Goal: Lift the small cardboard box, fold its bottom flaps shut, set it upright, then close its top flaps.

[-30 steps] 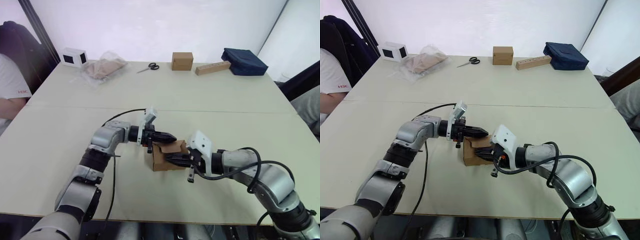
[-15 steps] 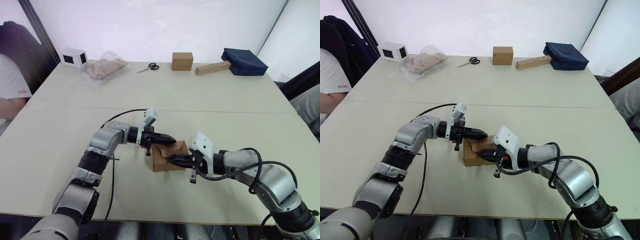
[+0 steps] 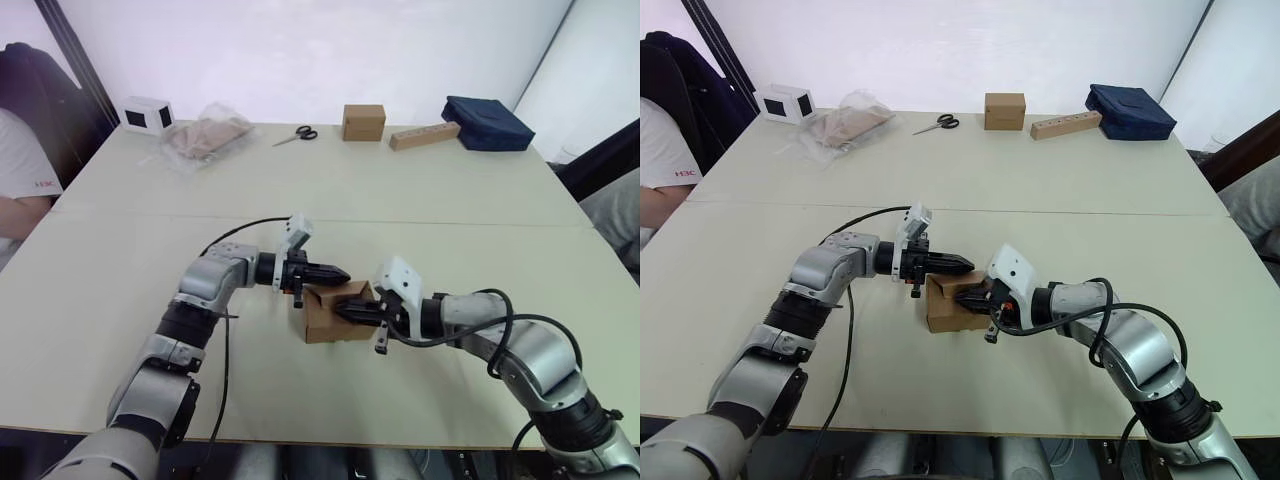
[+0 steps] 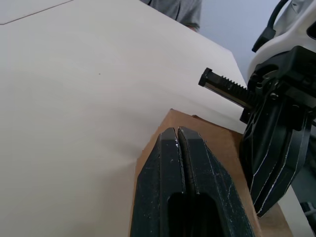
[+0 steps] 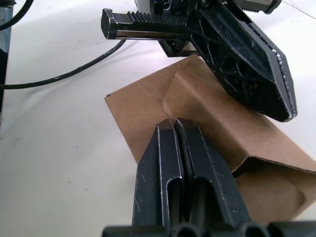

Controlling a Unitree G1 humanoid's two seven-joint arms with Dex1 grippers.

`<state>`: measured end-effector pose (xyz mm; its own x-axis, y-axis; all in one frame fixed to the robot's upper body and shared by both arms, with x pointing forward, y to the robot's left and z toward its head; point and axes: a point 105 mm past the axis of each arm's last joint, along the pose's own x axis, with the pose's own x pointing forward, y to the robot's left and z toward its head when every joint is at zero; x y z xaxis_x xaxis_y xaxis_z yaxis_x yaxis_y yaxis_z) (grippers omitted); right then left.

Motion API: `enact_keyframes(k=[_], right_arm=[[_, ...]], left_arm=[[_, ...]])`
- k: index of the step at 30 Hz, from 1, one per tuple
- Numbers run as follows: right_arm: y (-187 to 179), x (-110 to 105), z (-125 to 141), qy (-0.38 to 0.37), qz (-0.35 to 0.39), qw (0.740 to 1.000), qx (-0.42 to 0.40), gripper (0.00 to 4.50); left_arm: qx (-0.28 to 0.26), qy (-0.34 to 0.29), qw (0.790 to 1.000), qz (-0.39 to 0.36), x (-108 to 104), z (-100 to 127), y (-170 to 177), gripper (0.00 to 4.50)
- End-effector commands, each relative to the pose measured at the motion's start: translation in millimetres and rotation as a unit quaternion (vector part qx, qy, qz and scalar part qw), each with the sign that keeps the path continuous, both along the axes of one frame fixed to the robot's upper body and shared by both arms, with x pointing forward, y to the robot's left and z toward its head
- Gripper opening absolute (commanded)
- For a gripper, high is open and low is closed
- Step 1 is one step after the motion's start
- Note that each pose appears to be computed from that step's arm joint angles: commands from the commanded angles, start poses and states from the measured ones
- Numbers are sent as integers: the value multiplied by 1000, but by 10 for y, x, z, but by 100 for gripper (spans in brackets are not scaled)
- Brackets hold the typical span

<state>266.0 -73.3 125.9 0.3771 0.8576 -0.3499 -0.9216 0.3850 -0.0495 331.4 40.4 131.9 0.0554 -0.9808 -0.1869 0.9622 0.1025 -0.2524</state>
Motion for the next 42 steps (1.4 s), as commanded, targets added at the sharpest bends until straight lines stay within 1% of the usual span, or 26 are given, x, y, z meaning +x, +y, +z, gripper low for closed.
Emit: enact_keyframes(k=[1, 4, 13, 21, 25, 30, 34, 37, 39, 42], right_arm=[[3, 4, -14, -2, -2, 1000, -2, 0], [-2, 5, -15, -2, -5, 1000, -1, 0], [-8, 50, -19, -11, -16, 1000, 1, 0], [-24, 72, -12, -15, -23, 1000, 2, 0], [-32, 9, 0, -10, -18, 1000, 3, 0], [-45, -140, 175, -13, 5, 1000, 20, 0], [-61, -180, 322, -19, 5, 999, 39, 0], [-124, -103, 451, -37, -20, 998, 55, 0], [-189, -14, 427, -43, -43, 997, 45, 0], [-211, 40, 368, -44, -52, 997, 32, 0]], left_arm=[[2, -12, 1000, -17, -67, 26, 14, 2], [10, -20, 999, -34, -123, 6, 14, 2], [-7, -20, 1000, -16, -27, 113, 12, 2], [-9, -19, 1000, -22, -41, 130, -3, 2], [11, -30, 999, -36, -94, 56, -2, 2], [29, -37, 998, -39, -127, -47, 12, 2], [51, -48, 997, -41, -143, -149, 46, 2], [66, -58, 995, -42, -166, -236, 82, 2], [78, -74, 993, -52, -197, -254, 109, 2], [90, -96, 989, -63, -228, -241, 123, 2]])
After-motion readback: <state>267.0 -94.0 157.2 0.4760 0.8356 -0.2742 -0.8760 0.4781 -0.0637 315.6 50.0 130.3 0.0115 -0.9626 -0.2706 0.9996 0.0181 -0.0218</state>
